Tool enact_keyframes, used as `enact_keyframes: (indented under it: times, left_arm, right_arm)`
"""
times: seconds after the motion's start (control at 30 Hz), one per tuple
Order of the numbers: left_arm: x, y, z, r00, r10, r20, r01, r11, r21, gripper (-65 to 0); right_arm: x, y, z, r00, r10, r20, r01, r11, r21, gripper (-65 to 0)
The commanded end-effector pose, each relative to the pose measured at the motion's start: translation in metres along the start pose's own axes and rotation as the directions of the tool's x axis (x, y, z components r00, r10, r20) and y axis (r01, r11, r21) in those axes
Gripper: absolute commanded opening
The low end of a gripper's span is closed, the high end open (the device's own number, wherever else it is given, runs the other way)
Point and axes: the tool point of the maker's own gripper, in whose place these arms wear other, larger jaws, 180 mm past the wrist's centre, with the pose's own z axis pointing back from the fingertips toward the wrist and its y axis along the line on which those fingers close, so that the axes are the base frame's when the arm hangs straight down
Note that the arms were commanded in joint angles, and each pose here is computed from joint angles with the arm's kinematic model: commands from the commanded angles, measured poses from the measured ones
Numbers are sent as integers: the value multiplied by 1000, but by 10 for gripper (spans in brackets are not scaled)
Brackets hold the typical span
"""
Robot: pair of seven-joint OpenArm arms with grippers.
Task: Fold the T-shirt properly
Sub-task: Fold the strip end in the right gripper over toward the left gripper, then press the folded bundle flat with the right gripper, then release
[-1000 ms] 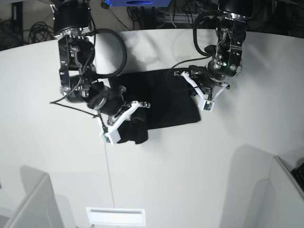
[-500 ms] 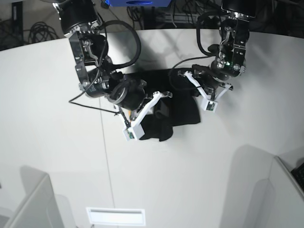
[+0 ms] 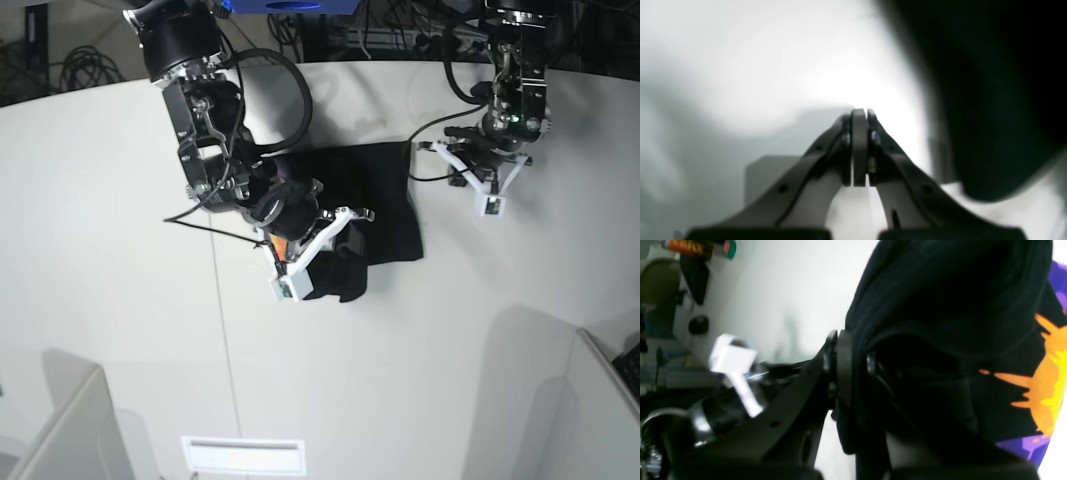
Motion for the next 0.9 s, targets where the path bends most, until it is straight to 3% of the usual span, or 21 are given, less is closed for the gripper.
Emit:
enact_keyframes:
  times: [0.0, 0.47, 0.6, 0.67, 0.73, 0.87]
  left_arm:
    - [8, 4, 6, 999, -1, 32, 1, 1000, 6, -650]
    - [10, 68, 48, 992, 73, 107, -90, 982, 167, -650]
    - [10, 79, 53, 989, 87, 116, -109, 975, 194, -650]
    - [11, 84, 55, 988, 92, 122, -116, 972, 204, -650]
    - [11, 85, 56, 988, 93, 123, -117, 971, 207, -650]
    - [11, 85, 56, 988, 93, 123, -117, 971, 207, -650]
  right_arm:
    - [12, 9, 1, 999, 6, 38, -7, 1000, 29, -650]
    - [-12, 11, -24, 996, -73, -43, 74, 997, 32, -639]
    - [-14, 10, -24, 996, -75, -48, 76, 997, 31, -380]
    - [-14, 12, -24, 996, -75, -52, 77, 996, 36, -303]
    - [-21, 22, -27, 997, -46, -69, 49, 997, 54, -266]
    - [-24, 44, -32, 996, 7, -88, 1, 995, 95, -266]
